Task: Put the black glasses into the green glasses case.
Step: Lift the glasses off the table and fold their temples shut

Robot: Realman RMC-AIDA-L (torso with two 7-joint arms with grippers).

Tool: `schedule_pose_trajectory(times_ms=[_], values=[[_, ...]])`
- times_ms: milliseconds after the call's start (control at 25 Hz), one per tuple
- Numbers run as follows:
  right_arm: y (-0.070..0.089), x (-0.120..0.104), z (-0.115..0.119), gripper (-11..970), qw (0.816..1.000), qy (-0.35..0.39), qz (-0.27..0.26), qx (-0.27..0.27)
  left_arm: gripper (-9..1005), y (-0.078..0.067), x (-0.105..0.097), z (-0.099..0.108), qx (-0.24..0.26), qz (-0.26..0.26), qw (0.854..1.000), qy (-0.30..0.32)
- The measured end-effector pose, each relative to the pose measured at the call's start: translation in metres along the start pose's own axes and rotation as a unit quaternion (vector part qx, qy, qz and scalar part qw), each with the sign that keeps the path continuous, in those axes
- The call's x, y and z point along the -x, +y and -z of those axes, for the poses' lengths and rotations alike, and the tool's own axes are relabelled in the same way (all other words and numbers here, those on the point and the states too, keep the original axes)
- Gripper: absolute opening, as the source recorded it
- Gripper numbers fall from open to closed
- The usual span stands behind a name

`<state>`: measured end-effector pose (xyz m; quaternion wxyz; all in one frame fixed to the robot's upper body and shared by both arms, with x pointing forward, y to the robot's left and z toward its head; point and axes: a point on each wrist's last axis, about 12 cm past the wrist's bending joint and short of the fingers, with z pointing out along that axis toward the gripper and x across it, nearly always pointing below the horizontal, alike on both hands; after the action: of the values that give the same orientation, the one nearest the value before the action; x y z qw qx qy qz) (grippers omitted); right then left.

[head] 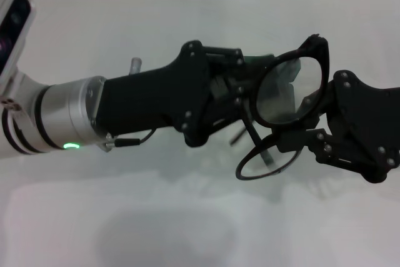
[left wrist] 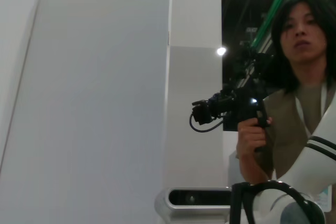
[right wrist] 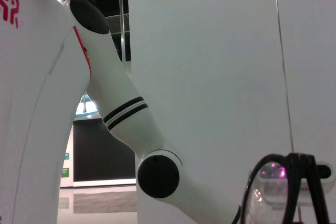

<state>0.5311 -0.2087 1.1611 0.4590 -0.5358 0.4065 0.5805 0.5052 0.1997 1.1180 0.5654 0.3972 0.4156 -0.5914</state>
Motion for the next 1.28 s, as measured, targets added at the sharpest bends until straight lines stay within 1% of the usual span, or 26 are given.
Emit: schedule_pose_trajectory(times_ms=[80,160,400,480,600,1000,1280], values=[[0.0,0.0,0.0,87,1.0,0.0,0.0,0.0,169,-0.001,0.0,0.0,-0.002,0.001,1.0,-0.001],[-0.001,0.0,0.0,87,1.0,0.001,0.001,0.0,169,-0.002,0.0,0.002,0.006,-0.002,1.0,-0.006],[-0.001,-0.001,-0.002,87,1.0,0.002,0.001,0.003,168,0.0,0.0,0.012,0.06,-0.025,0.998,-0.024],[0.0,-0.001,-0.003,88,1.0,0.003,0.001,0.004,168,0.0,-0.001,0.012,0.066,-0.027,0.997,-0.025],[-0.001,-0.001,-0.003,88,1.0,0.003,0.004,0.004,167,0.001,-0.001,0.01,0.061,-0.026,0.998,-0.022],[-0.004,-0.001,-0.004,89,1.0,0.008,0.007,-0.003,165,0.002,-0.004,-0.006,0.013,-0.015,1.0,-0.007],[-0.008,0.0,-0.005,90,1.0,0.012,0.01,-0.008,163,0.002,-0.004,-0.006,0.012,-0.013,1.0,-0.006]])
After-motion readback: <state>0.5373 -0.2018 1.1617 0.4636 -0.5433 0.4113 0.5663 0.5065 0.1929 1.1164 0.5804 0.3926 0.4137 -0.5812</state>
